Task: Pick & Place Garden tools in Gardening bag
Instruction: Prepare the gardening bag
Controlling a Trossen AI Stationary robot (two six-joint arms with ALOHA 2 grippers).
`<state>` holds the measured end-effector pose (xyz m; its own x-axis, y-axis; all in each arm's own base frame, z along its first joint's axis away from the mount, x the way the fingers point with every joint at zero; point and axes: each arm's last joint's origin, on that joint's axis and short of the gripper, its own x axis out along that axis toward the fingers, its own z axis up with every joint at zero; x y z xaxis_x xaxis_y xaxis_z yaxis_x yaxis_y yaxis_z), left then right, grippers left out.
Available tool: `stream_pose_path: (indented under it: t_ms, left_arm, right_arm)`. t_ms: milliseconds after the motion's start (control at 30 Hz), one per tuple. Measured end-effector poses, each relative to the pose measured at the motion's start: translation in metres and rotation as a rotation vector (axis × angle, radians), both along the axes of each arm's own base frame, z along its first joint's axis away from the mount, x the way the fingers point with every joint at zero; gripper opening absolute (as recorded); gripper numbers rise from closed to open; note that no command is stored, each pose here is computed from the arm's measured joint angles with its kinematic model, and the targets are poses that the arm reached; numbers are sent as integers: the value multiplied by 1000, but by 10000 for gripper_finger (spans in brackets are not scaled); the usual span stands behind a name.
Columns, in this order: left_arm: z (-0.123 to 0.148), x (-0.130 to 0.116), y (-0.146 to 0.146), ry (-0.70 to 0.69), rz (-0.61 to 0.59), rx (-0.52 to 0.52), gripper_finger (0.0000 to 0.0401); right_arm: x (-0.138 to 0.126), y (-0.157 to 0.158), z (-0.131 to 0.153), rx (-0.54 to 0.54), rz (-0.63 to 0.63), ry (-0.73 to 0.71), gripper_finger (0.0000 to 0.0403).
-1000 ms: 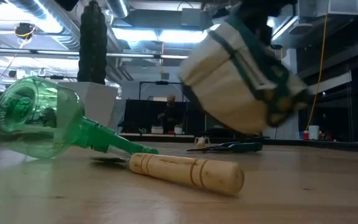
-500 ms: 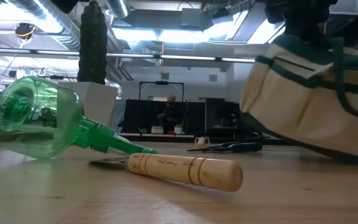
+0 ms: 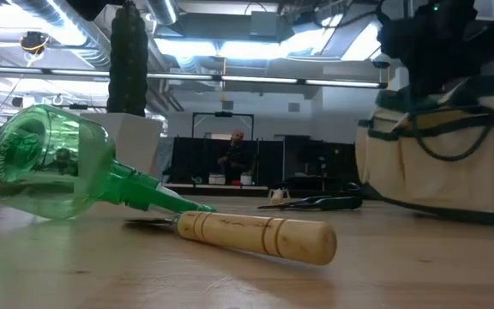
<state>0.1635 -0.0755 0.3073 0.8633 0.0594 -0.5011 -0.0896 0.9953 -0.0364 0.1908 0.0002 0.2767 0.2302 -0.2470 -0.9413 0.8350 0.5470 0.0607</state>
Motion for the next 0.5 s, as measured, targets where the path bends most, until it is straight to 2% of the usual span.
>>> stream_pose_path:
  t_ms: [100, 333, 500]
  left_arm:
    - [0, 0, 0, -3, 8, 5, 130]
    - [0, 0, 0, -3, 10, 6, 130]
    - [0, 0, 0, -4, 17, -4, 130]
  right_arm:
    - [-5, -4, -1, -43, -49, 39, 3]
    - [-5, -9, 0, -141, -46, 54, 8]
    - [-6, -10, 0, -153, -46, 59, 16]
